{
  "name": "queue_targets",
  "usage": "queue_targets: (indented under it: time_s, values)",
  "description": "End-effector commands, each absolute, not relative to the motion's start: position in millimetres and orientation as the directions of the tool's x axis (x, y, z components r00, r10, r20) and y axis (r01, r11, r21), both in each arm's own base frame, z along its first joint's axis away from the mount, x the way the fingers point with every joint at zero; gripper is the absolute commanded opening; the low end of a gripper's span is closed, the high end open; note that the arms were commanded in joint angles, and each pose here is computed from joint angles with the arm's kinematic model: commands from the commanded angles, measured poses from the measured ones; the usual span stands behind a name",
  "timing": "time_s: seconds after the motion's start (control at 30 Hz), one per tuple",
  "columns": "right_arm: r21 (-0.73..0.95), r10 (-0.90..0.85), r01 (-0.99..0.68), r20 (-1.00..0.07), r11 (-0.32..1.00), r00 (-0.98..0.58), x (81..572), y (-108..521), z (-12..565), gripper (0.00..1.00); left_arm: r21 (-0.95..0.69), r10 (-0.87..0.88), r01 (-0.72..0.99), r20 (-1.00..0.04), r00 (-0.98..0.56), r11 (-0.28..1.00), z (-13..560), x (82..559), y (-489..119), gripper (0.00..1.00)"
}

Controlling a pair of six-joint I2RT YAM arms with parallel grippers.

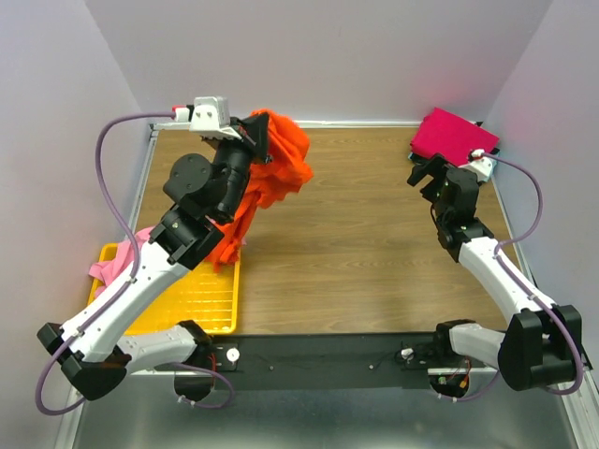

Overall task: Fold and stack the t-shirts
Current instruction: Grab the tshirt from the pile, then move the tshirt to the center of the board, then flatten the tshirt out

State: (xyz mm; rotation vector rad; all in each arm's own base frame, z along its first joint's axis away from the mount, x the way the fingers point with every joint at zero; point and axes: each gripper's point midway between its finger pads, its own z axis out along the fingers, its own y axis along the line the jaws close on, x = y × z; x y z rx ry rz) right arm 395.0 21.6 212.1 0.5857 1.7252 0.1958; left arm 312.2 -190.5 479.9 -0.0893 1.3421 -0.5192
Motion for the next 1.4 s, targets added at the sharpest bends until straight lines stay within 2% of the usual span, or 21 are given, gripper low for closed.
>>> queue_targets:
  time_s: [0.0, 0.1, 0.2, 0.3, 0.4, 0.43, 0.47, 0.5, 0.53, 0.57, 0.6, 0.7, 0.83, 0.9, 0.97, 1.13, 1.23, 1.37]
  values:
    - [0.451, 0.485, 0.244, -0.869, 0.858, -0.101, 394.0, 22.8, 228.0, 1.0, -0.252, -0.48, 0.56, -0.823, 0.306, 0.789, 571.8, 278.9, -211.9, 0.0]
    - [0.462, 0.491, 0.234, -0.867, 0.855, -0.08, 389.9, 22.0, 235.8, 1.0, -0.213, -0.474, 0.63, -0.835, 0.28, 0.747, 571.2, 279.0, -235.4, 0.0]
    - [0.469, 0.494, 0.22, -0.866, 0.855, -0.076, 385.6, 23.4, 239.7, 1.0, -0.202, -0.45, 0.651, -0.86, 0.238, 0.731, 546.3, 289.2, -254.6, 0.0]
    - [0.48, 0.501, 0.194, -0.863, 0.855, -0.071, 380.9, 26.9, 245.3, 1.0, -0.186, -0.396, 0.674, -0.902, 0.171, 0.715, 492.7, 306.9, -282.5, 0.0]
    - [0.488, 0.504, 0.174, -0.861, 0.856, -0.069, 376.1, 29.3, 251.1, 1.0, -0.115, -0.262, 0.77, -0.963, 0.07, 0.628, 435.1, 320.9, -335.6, 0.0]
    - [0.492, 0.507, 0.161, -0.86, 0.855, -0.063, 372.8, 30.1, 255.9, 1.0, -0.089, -0.228, 0.825, -0.972, 0.049, 0.558, 427.3, 316.4, -354.1, 0.0]
    - [0.492, 0.506, 0.159, -0.86, 0.856, -0.066, 370.0, 30.6, 256.9, 1.0, -0.102, -0.161, 0.838, -0.987, -0.017, 0.537, 388.2, 330.3, -375.3, 0.0]
    - [0.492, 0.507, 0.16, -0.86, 0.855, -0.063, 366.6, 29.3, 257.5, 1.0, -0.105, -0.138, 0.849, -0.99, -0.038, 0.517, 375.1, 335.7, -386.4, 0.02]
    - [0.492, 0.506, 0.164, -0.86, 0.855, -0.061, 363.6, 28.4, 258.2, 1.0, -0.107, -0.111, 0.854, -0.992, -0.058, 0.51, 358.7, 342.9, -395.8, 0.16]
    - [0.492, 0.506, 0.169, -0.861, 0.854, -0.054, 359.6, 26.5, 259.4, 1.0, -0.122, -0.057, 0.841, -0.992, -0.109, 0.527, 319.5, 359.3, -409.1, 0.35]
    - [0.494, 0.508, 0.17, -0.86, 0.853, -0.049, 351.1, 24.8, 261.3, 1.0, -0.116, -0.04, 0.825, -0.993, -0.113, 0.553, 311.7, 371.6, -412.6, 0.6]
    - [0.505, 0.517, 0.145, -0.854, 0.851, -0.055, 334.0, 27.3, 265.3, 1.0, -0.099, 0.013, 0.705, -0.988, -0.152, 0.703, 272.0, 410.0, -404.1, 0.78]
    - [0.544, 0.552, 0.094, -0.822, 0.834, -0.143, 323.9, 45.1, 248.6, 1.0, -0.077, -0.002, 0.636, -0.993, -0.119, 0.768, 276.6, 411.8, -381.8, 0.86]
    - [0.559, 0.562, 0.079, -0.802, 0.825, -0.203, 324.2, 54.7, 233.3, 1.0, -0.078, -0.035, 0.59, -0.996, -0.083, 0.804, 293.5, 408.2, -362.6, 0.88]
    - [0.567, 0.559, 0.068, -0.773, 0.821, -0.3, 326.4, 69.2, 208.1, 1.0, -0.069, -0.026, 0.494, -0.995, -0.092, 0.867, 283.3, 406.2, -333.7, 0.9]
    - [0.494, 0.478, 0.092, -0.749, 0.864, -0.458, 313.7, 105.2, 146.2, 1.0, -0.068, -0.013, 0.25, -0.977, -0.213, 0.966, 215.7, 393.6, -266.5, 0.91]
    - [0.442, 0.401, 0.061, -0.736, 0.895, -0.545, 297.9, 132.9, 117.3, 1.0, -0.12, -0.061, 0.221, -0.964, -0.258, 0.968, 193.3, 378.4, -244.7, 0.91]
    - [0.394, 0.336, 0.056, -0.691, 0.917, -0.64, 277.1, 153.2, 79.4, 0.97, -0.167, -0.106, 0.224, -0.959, -0.261, 0.96, 192.3, 361.9, -225.3, 0.91]
